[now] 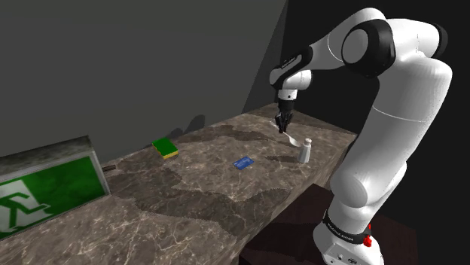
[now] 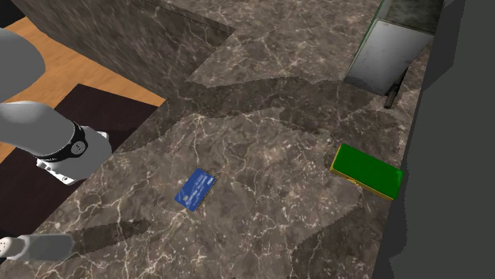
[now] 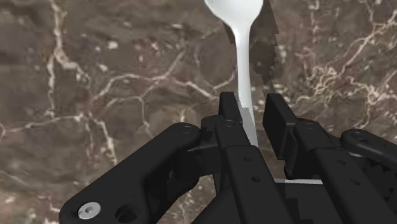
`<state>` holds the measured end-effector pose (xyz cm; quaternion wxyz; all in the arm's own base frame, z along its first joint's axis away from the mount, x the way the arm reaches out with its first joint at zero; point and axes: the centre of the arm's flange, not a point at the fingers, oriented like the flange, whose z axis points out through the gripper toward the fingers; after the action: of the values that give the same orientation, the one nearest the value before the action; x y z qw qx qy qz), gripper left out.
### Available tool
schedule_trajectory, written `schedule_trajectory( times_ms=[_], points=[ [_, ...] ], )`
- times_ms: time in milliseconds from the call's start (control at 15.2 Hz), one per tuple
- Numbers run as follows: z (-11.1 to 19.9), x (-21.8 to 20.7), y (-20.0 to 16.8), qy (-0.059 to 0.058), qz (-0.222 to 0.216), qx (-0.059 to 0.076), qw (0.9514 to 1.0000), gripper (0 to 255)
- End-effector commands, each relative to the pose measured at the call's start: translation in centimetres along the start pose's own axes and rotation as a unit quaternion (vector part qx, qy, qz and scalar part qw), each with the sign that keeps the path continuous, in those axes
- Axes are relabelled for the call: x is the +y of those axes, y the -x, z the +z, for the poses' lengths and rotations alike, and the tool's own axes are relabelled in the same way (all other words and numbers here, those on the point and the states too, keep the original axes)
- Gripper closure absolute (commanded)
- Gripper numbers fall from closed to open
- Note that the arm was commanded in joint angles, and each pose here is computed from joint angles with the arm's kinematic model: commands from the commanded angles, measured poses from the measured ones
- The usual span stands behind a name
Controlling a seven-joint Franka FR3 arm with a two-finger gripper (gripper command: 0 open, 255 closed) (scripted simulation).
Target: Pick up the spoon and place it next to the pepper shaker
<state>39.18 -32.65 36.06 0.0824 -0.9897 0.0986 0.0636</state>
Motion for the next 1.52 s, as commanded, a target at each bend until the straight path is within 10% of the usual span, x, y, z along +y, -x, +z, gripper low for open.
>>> schedule_trajectory(
  times_ms=[0,660,726,1452],
  points=[
    [1.1,0.2,0.0,0.000,0.000,0.000,1.0000,255],
    [2.6,0.4,-0.3,0.000,0.000,0.000,1.0000,255],
    [2.6,0.4,-0.3,0.000,0.000,0.000,1.0000,0],
    [-2.4,0.4,-0.3,0.000,0.000,0.000,1.0000,0]
  ],
)
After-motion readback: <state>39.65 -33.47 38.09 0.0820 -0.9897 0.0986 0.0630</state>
